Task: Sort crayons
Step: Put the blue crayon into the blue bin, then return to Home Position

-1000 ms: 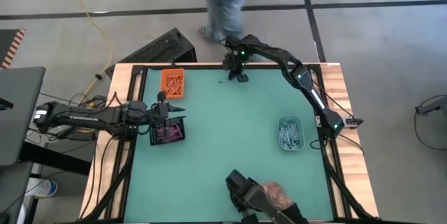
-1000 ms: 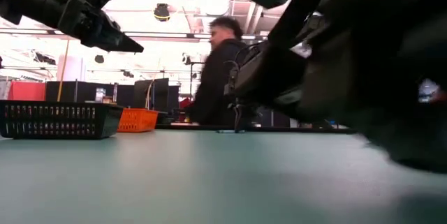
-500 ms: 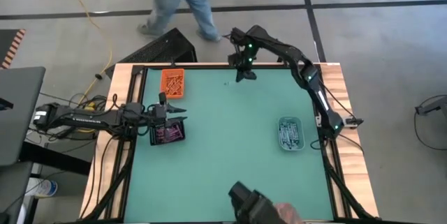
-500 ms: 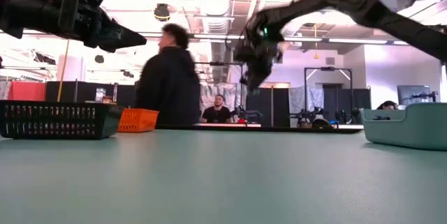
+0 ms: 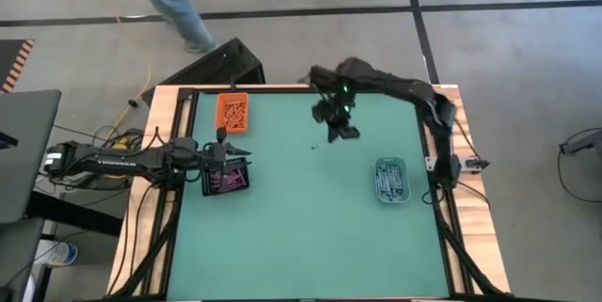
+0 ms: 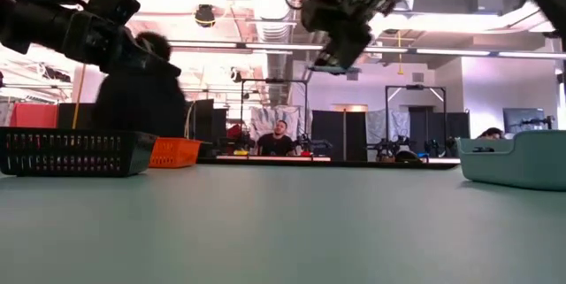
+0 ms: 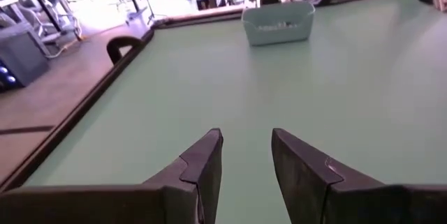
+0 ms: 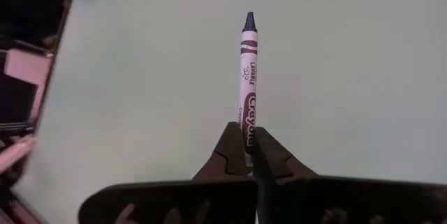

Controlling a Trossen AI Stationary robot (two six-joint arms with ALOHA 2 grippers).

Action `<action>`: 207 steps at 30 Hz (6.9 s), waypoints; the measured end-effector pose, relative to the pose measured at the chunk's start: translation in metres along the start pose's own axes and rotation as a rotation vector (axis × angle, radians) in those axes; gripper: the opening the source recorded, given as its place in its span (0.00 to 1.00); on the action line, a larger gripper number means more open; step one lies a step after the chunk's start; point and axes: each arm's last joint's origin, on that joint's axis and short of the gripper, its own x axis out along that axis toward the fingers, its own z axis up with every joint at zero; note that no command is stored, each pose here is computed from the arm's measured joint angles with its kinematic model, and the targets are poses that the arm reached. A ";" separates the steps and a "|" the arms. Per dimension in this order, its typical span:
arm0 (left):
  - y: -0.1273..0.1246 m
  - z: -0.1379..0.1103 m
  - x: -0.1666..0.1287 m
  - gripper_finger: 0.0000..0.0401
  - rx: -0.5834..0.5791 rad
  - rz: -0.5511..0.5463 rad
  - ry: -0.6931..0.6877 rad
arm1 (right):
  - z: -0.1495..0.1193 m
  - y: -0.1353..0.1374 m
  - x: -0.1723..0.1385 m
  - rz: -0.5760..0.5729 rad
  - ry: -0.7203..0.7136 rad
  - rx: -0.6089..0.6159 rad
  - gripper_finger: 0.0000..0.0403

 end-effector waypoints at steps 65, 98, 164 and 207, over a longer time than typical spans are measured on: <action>0.028 0.011 -0.002 0.29 0.019 0.181 -0.126 | -0.150 0.204 0.103 -0.601 -0.112 0.911 0.34; 0.057 0.000 -0.036 0.29 -0.174 0.300 -0.306 | -0.190 0.153 0.036 -0.698 -0.910 0.073 0.34; 0.050 -0.033 -0.055 0.29 -0.200 0.541 -0.130 | -0.254 0.149 0.090 -1.024 -1.226 0.152 0.27; 0.050 -0.033 -0.055 0.29 -0.206 0.540 -0.130 | -0.254 0.148 0.091 -1.023 -1.220 0.155 0.27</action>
